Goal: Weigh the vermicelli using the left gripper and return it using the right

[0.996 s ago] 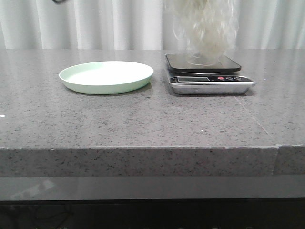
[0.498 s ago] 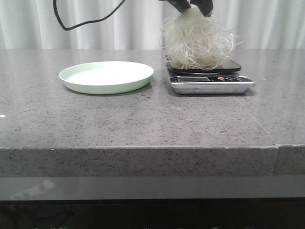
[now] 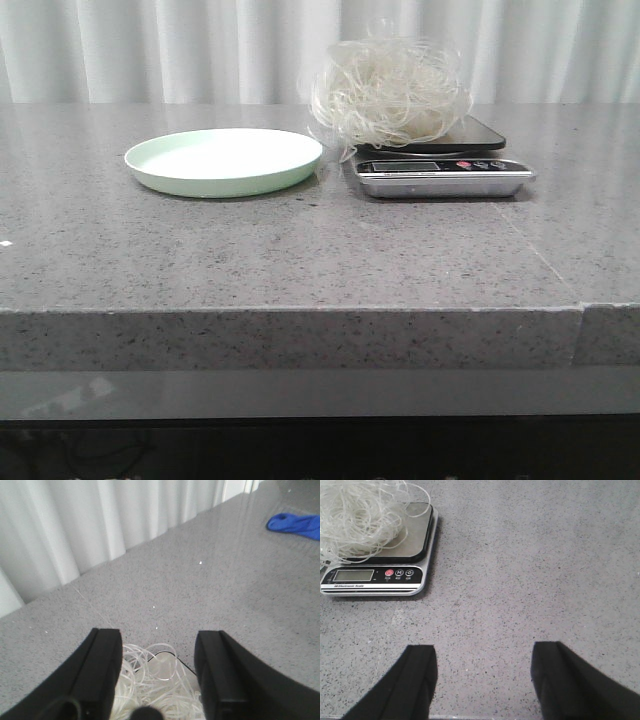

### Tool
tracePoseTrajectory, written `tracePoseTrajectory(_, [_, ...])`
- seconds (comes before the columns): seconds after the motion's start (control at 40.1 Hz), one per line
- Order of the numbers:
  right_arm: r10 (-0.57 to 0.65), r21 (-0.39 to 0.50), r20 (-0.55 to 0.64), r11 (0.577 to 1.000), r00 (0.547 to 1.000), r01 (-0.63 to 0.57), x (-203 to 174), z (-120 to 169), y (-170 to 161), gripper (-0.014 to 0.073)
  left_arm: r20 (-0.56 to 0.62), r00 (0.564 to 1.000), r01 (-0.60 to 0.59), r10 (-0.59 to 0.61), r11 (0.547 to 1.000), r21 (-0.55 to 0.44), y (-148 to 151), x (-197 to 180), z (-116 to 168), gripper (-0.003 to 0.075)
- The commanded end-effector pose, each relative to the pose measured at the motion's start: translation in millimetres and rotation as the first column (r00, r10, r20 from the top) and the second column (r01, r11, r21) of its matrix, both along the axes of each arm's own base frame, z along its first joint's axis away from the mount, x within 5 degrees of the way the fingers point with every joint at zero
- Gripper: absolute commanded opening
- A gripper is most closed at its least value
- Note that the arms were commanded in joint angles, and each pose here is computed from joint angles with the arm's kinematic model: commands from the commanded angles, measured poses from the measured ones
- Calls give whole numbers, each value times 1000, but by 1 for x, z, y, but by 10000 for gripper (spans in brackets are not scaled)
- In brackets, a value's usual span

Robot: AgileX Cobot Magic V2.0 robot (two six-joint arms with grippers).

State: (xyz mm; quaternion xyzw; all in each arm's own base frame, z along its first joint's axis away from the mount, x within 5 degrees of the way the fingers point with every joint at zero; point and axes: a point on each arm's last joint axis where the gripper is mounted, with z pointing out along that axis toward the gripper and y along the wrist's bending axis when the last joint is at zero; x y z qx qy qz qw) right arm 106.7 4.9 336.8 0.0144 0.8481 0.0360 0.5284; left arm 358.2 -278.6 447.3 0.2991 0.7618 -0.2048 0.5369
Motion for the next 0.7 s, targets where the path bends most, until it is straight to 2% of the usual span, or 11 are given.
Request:
tracePoseTrajectory(0.0, [-2,-10,78,1000,997,3,3,13,-1,530,111,994,10,1,995,-96,28,-38,62,430])
tracePoseTrajectory(0.274, [-2,-10,78,1000,997,3,3,13,-1,530,97,995,-2,2,1000,-4,73,-94,103,430])
tracePoseTrajectory(0.423, [-2,-10,78,1000,997,3,3,13,-1,530,71,995,-76,77,997,-21,99,-120,120,430])
tracePoseTrajectory(0.672, [-2,-10,78,1000,997,3,3,13,-1,530,17,993,-115,115,993,-3,124,-148,117,430])
